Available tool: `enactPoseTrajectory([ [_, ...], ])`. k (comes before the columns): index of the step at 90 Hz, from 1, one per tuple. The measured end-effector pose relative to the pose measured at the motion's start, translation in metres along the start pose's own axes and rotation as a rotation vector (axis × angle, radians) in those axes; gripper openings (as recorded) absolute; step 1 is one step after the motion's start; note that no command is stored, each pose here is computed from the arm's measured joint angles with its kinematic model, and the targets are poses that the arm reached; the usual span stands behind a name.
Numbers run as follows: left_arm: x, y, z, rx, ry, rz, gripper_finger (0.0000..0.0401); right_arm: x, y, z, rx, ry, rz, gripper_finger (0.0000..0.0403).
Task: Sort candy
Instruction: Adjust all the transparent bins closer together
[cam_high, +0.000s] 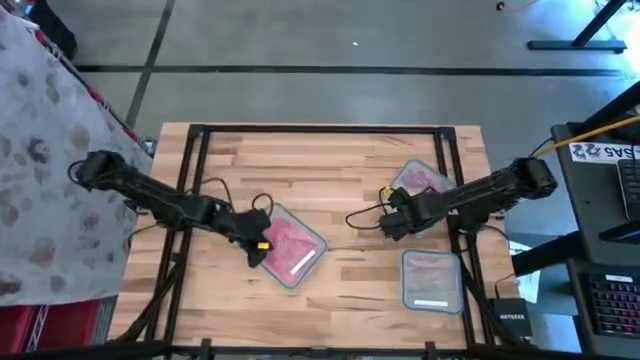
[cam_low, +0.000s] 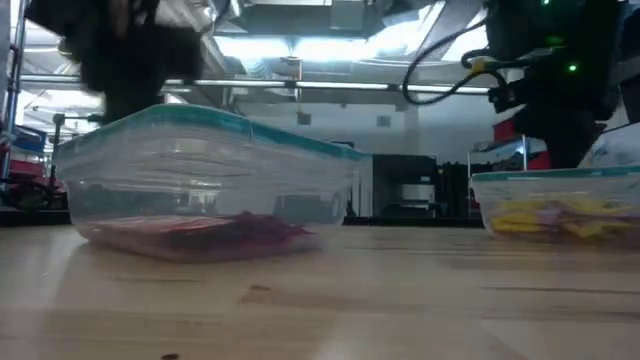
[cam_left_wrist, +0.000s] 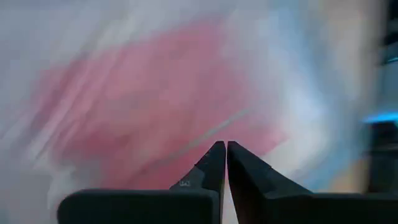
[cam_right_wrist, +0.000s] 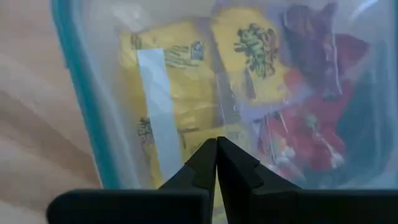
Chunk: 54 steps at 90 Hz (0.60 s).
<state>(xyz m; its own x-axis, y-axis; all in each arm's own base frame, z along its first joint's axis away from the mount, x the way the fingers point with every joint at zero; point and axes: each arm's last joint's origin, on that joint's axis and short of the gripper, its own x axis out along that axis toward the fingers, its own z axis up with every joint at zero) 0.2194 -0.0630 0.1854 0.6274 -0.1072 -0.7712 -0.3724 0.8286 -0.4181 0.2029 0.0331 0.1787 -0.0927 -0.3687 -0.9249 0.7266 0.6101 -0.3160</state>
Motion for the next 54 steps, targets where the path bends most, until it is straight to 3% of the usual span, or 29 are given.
enactPoseTrajectory([
  [6,0.004,0.003,-0.004,0.011,0.019,0.056,0.0000,-0.001,0.004,0.004,-0.021,-0.047,0.022,0.0000],
  [17,0.005,0.012,-0.003,0.100,0.014,0.165,0.0000,-0.018,0.019,0.018,-0.074,-0.106,0.178,0.0000],
  [36,0.005,0.034,0.019,0.348,-0.152,0.432,0.0000,-0.040,0.055,0.043,-0.314,-0.356,0.598,0.0000],
  [44,0.004,0.044,0.027,0.408,-0.171,0.535,0.0000,-0.046,0.060,0.049,-0.357,-0.452,0.627,0.0000],
  [54,0.001,0.048,0.033,0.430,-0.153,0.583,0.0000,-0.061,0.057,0.045,-0.339,-0.455,0.591,0.0000],
])
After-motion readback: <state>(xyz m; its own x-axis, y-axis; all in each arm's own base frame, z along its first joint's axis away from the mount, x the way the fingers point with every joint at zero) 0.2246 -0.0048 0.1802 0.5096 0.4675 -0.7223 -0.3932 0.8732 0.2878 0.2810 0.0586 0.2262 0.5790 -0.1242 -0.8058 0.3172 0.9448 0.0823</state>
